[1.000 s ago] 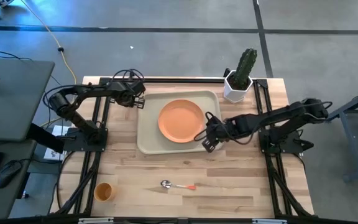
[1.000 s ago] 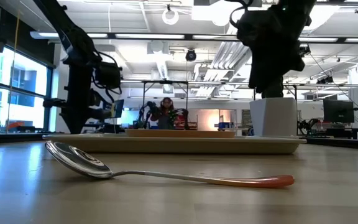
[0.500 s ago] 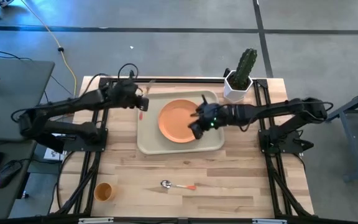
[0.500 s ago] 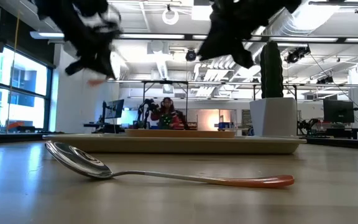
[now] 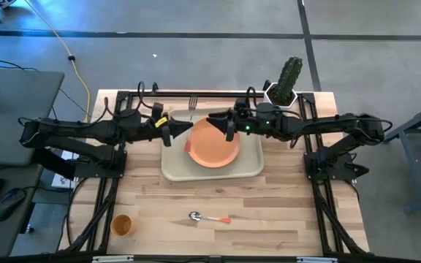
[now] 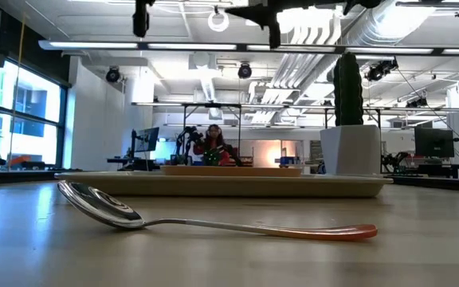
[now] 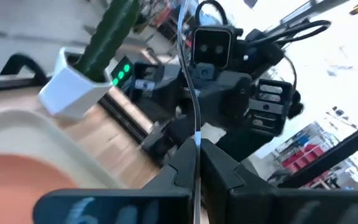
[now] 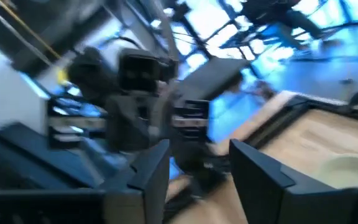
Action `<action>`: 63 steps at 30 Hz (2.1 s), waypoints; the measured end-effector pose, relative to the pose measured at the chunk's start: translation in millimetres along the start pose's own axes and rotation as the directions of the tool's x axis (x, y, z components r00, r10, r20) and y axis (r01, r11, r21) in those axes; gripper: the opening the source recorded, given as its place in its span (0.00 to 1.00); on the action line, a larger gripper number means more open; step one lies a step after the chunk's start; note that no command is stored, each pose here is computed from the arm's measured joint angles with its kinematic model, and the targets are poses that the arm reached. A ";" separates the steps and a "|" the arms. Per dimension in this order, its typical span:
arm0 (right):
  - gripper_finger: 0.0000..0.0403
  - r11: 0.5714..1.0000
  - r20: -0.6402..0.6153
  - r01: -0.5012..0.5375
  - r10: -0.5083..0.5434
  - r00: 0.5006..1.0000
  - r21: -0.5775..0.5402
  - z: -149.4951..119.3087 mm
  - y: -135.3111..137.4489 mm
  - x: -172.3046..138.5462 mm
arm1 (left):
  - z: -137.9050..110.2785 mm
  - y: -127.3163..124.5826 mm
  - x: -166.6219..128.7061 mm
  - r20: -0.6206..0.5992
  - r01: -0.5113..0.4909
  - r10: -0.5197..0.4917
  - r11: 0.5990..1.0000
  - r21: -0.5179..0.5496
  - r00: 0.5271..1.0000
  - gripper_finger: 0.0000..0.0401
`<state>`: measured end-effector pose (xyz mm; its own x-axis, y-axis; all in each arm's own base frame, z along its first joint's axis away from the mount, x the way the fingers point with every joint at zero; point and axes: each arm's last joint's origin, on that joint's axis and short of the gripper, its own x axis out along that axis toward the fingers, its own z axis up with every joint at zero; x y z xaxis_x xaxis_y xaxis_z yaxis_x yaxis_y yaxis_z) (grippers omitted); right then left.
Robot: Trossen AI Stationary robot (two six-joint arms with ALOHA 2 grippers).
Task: Pick and place plate/cup/fork/spoon on tray
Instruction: Put the orange fork on the gray tray to the right of the orange plate
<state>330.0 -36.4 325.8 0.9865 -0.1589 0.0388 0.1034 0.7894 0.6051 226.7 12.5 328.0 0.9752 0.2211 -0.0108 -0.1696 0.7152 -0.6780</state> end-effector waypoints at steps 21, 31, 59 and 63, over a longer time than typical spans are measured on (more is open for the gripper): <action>0.12 0.996 0.014 -0.014 0.012 1.000 0.094 -6.7 11.4 -0.8 | -32.2 4.4 49.6 -0.049 0.151 -0.151 0.988 -0.016 0.987 0.00; 0.01 0.994 -0.086 0.010 -0.001 0.996 0.104 -6.8 1.3 -1.4 | -38.1 10.4 48.2 -0.087 0.058 -0.055 0.998 0.032 0.995 0.05; 0.00 0.757 -0.541 0.644 -0.497 0.678 0.111 -75.4 -173.4 -102.4 | -71.9 19.5 27.4 -0.301 -0.251 0.263 0.965 0.078 0.917 0.36; 0.00 0.706 -0.504 0.691 -0.544 0.671 0.158 -79.4 -187.1 -114.3 | -71.1 20.0 27.9 -0.296 -0.253 0.263 0.965 0.073 0.918 0.36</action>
<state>207.9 -118.9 145.0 0.6694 -0.2375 -0.7039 0.7345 0.3535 0.5792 260.6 -14.2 261.9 0.8929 0.1951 -0.4059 -0.4207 0.6828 -0.5973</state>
